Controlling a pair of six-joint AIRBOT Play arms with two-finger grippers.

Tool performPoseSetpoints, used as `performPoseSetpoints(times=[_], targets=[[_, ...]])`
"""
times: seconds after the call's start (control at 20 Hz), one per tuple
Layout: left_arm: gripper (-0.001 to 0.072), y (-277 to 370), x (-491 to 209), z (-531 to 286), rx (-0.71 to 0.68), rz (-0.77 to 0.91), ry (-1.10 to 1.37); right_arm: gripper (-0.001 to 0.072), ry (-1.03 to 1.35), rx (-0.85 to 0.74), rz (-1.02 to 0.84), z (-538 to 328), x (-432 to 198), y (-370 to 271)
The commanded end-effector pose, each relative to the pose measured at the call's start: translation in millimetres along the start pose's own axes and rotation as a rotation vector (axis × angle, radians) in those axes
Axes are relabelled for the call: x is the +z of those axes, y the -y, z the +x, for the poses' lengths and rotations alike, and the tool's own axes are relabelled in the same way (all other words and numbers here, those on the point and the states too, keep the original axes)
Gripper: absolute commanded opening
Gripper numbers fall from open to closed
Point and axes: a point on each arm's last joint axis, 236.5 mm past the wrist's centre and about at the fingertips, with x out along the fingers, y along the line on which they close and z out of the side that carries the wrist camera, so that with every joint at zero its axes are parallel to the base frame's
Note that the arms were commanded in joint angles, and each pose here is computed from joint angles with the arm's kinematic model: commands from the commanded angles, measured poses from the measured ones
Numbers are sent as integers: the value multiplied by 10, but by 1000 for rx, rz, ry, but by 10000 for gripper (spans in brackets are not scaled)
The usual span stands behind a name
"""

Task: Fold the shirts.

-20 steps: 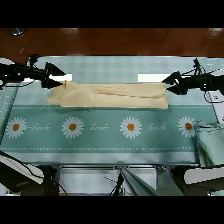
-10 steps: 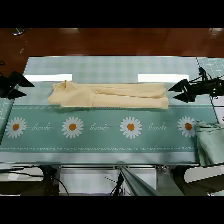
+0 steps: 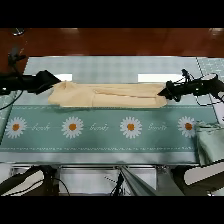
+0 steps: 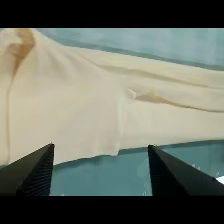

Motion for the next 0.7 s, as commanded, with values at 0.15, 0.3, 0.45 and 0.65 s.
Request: performPoseSetpoints(times=[0.15,0.3,0.45,0.65], targets=[[25,551,-372,443,-88,119,-109,19,-15,-70,-171,-700,-287,-218],[24,895,-599,706,-124,191,-151,19,77,-158,-293,-1287,-495,-445],[24,1330,-850,1073,-162,283,-184,19,185,-177,-387,-1717,-824,-814],[24,2071,-1190,1629,-244,381,-284,19,272,-176,-437,-2023,-1247,-1102]])
